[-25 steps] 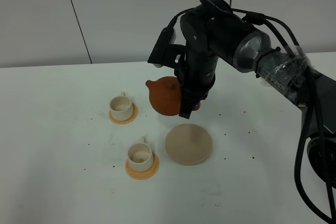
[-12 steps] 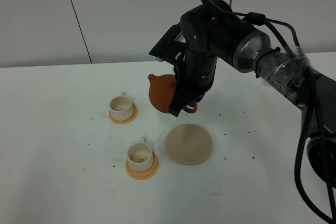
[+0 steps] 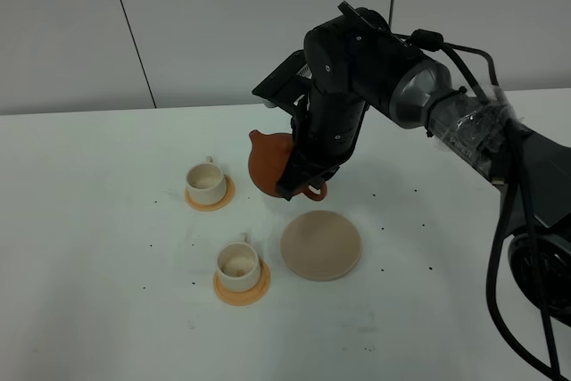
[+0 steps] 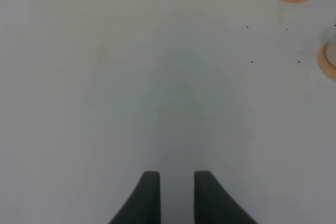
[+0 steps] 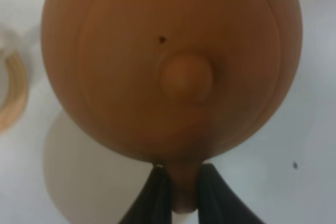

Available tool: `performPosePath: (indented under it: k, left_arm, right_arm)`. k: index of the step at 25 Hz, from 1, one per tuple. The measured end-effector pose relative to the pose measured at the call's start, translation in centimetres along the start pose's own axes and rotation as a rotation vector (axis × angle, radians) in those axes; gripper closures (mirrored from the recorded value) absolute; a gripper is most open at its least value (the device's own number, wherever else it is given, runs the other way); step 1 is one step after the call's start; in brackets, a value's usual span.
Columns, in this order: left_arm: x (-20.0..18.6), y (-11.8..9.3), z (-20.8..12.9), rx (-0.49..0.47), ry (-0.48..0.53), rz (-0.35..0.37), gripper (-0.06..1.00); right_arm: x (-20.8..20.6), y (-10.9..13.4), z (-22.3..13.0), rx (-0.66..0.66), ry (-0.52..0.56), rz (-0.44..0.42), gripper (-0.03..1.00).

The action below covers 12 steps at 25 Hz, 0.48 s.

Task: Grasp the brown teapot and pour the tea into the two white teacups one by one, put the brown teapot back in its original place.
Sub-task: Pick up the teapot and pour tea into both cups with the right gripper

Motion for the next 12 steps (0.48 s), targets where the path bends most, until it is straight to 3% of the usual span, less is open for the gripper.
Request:
performPosePath:
  k: [12]
  left_arm:
    - [0.00,0.00,0.00,0.000,0.000,0.000,0.71]
  right_arm:
    - [0.60,-0.83,0.30,0.112,-0.015,0.019,0.87]
Point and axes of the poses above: a point on each arm's last joint axis where the gripper is mounted, x pointing out along that axis toward the gripper, y along the wrist's bending axis when the last joint is at zero, z = x × y, the point moved 5 cm from there along x, pointing out along that axis toward the gripper, and after that the axes turned 10 degrees about x, right-handed, at the moved point
